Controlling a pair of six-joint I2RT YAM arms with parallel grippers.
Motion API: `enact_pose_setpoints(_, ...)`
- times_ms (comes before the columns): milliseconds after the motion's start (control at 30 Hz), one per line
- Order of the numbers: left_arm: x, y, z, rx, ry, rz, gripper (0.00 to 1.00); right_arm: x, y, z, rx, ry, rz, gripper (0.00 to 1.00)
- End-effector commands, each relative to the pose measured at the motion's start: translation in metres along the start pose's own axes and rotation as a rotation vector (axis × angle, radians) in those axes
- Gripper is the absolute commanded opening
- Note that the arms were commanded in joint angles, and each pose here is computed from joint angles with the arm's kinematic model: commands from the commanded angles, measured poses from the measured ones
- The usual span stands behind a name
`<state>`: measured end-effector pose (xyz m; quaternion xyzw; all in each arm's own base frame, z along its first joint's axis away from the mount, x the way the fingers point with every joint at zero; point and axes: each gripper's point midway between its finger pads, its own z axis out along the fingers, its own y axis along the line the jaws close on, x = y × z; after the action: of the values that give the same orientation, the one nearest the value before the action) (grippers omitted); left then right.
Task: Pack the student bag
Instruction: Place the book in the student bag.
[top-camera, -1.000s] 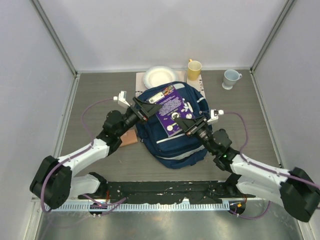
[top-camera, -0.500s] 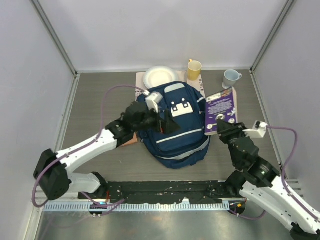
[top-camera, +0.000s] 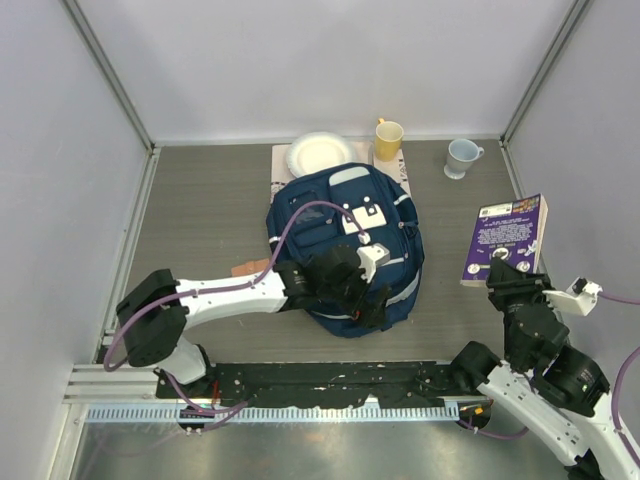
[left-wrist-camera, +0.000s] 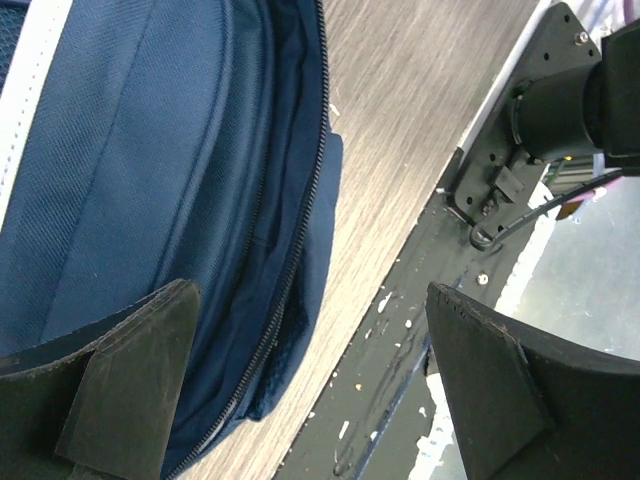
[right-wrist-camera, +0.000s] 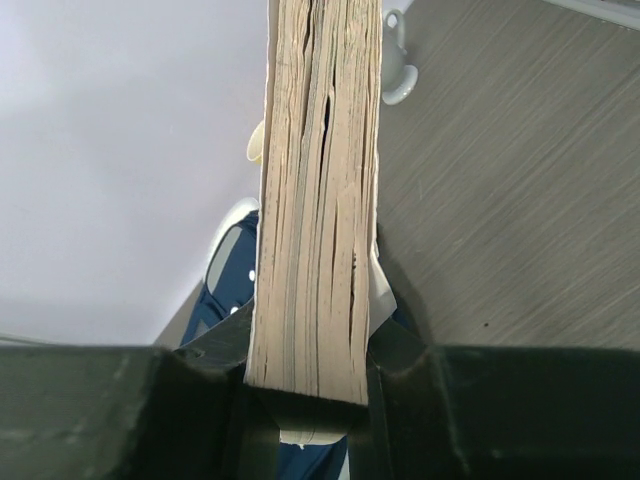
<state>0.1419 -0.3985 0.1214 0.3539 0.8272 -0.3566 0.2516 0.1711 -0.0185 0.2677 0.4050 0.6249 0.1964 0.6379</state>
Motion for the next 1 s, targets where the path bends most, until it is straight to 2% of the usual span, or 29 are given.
enact_pose_setpoints(0,-0.018,-0.001,0.006,-0.017,-0.031,0.025,1.00,-0.012,0.003,-0.001,0.018,-0.034,0.071,0.01)
enact_pose_setpoints(100,-0.019,-0.001,0.012,-0.015,-0.023,0.018,0.99,-0.004,0.004,0.000,0.018,-0.005,0.065,0.01)
enact_pose_setpoints(300,-0.013,0.000,0.020,-0.017,0.002,-0.004,0.89,0.002,0.002,-0.001,0.012,0.016,0.073,0.01)
enact_pose_setpoints(400,-0.009,0.001,0.024,-0.020,0.018,-0.024,0.76,0.001,0.001,-0.002,0.011,0.019,0.075,0.01)
enact_pose_setpoints(533,-0.007,0.002,0.026,-0.029,0.027,-0.036,0.50,0.000,0.000,-0.004,0.013,0.025,0.076,0.01)
enact_pose_setpoints(600,-0.008,0.002,0.025,-0.029,0.022,-0.039,0.46,0.004,0.000,-0.005,0.008,0.045,0.073,0.01)
enact_pose_setpoints(733,-0.012,0.002,0.023,-0.032,0.012,-0.035,0.23,0.014,-0.004,-0.005,0.016,0.081,0.072,0.02)
enact_pose_setpoints(767,-0.013,0.001,0.023,-0.032,0.011,-0.032,0.21,0.015,-0.005,-0.006,0.018,0.085,0.074,0.02)
enact_pose_setpoints(800,-0.011,0.001,0.023,-0.032,0.019,-0.032,0.09,0.018,-0.006,-0.006,0.018,0.096,0.073,0.02)
enact_pose_setpoints(900,-0.012,0.000,0.023,-0.030,0.017,-0.038,0.00,0.023,-0.009,-0.007,0.017,0.116,0.078,0.02)
enact_pose_setpoints(967,-0.013,-0.002,0.022,-0.020,0.016,-0.040,0.00,0.026,-0.011,-0.007,0.021,0.121,0.079,0.02)
